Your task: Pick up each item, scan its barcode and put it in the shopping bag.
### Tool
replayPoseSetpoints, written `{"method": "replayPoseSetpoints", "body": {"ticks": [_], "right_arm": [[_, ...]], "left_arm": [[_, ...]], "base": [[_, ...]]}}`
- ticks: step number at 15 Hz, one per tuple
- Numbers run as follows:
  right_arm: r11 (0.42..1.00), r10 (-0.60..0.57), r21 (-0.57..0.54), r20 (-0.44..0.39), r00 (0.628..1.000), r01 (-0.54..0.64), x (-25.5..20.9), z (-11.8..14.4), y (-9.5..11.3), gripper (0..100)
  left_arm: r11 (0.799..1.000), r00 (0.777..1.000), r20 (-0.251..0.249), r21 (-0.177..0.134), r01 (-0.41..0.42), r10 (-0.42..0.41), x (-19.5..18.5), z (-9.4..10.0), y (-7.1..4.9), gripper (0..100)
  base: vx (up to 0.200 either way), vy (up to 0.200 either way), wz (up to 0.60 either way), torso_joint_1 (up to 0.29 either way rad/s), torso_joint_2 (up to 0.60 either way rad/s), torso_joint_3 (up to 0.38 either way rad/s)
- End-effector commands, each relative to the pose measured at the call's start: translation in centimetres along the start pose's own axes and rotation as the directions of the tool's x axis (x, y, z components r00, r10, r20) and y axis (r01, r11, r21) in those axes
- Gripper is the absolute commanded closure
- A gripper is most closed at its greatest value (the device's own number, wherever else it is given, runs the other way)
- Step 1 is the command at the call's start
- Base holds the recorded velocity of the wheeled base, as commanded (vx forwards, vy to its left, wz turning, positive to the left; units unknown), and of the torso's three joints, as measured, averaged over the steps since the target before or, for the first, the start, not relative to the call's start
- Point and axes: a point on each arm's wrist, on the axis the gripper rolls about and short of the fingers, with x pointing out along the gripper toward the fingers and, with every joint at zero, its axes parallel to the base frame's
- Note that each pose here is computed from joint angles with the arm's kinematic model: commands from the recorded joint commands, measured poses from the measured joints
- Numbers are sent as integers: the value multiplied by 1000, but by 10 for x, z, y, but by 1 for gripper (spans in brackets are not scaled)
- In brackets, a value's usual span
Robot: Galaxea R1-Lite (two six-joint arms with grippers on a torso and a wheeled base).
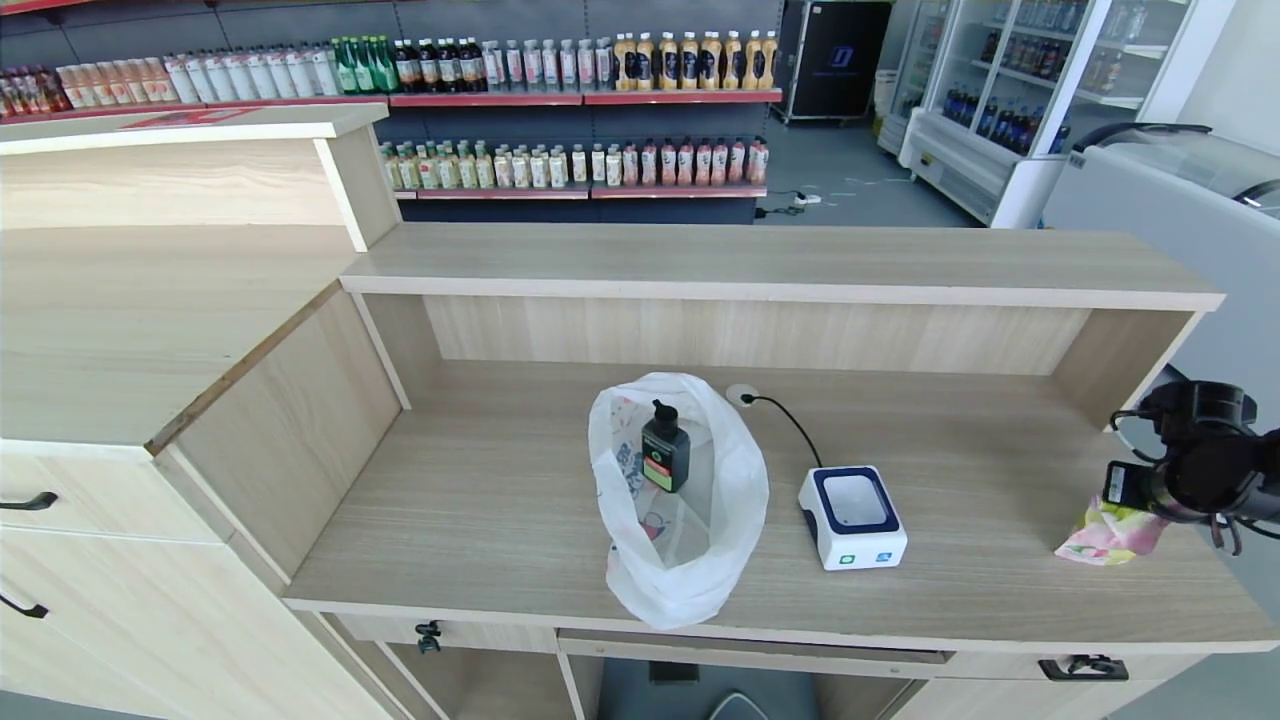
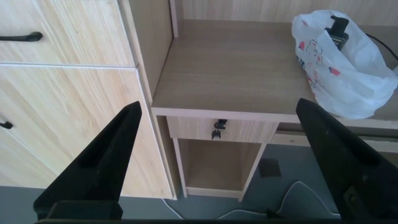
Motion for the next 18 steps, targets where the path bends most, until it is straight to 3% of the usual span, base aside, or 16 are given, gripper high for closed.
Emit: {"method": "replayPoseSetpoints", "body": {"ticks": [1,4,5,6,7,8,9,10,11,12,13,14,15,17,18], "right_arm": [[999,0,-45,-24,1000,-1,4,-9,2,100],[998,9,-63,25,1000,-8,-4,-10,0,100],[992,113,-70,85,990,-108,-19,0,-2,100],[962,268,-95,162,950,-256,-41,16,-6,100],[910,412,-156,237,880,-384,-68,35,-15,100],[839,543,-219,278,792,-498,-105,55,-24,100],[794,607,-243,278,744,-557,-127,64,-29,100],[665,747,-291,255,614,-688,-168,82,-38,100],[441,897,-341,199,395,-830,-210,95,-46,100],[234,969,-392,163,183,-890,-237,102,-53,100],[92,990,-422,135,38,-902,-253,105,-57,100],[42,992,-449,127,-17,-893,-270,106,-60,100],[-67,989,-472,87,-122,-879,-317,106,-55,100],[-157,976,-484,55,-209,-861,-367,99,-55,100],[-252,956,-509,3,-294,-823,-401,89,-51,100]], "left_arm": [[1000,1000,0,0,0,0,0,0,0,0],[1000,1000,0,0,0,0,0,0,0,0],[1000,1000,0,0,0,0,0,0,0,0],[1000,1000,0,0,0,0,0,0,0,0],[1000,1000,0,0,0,0,0,0,0,0],[1000,1000,0,-1,0,0,0,0,0,0],[1000,1000,0,0,0,0,0,0,0,0],[1000,1000,0,0,0,0,0,0,0,0],[1000,1000,0,0,0,0,0,0,0,0],[1000,1000,-1,0,0,0,0,0,0,0],[1000,1000,0,-1,0,0,0,0,0,0],[1000,1000,0,0,0,0,0,0,0,0],[1000,1000,2,0,0,0,0,0,0,0],[1000,1000,0,0,0,0,0,0,0,0],[1000,1000,0,0,0,0,0,0,0,0]], "base": [[0,0,0,0,0,0],[0,0,0,0,0,0],[0,0,0,0,0,0],[0,0,0,0,0,0],[0,0,0,0,0,0],[0,0,0,0,0,0],[0,0,0,0,0,0],[0,0,0,0,0,0],[0,0,0,0,0,0],[0,0,0,0,0,0],[0,0,0,0,0,0],[0,0,0,0,0,0],[0,0,0,0,0,0],[0,0,0,0,0,0],[0,0,0,0,0,0]]}}
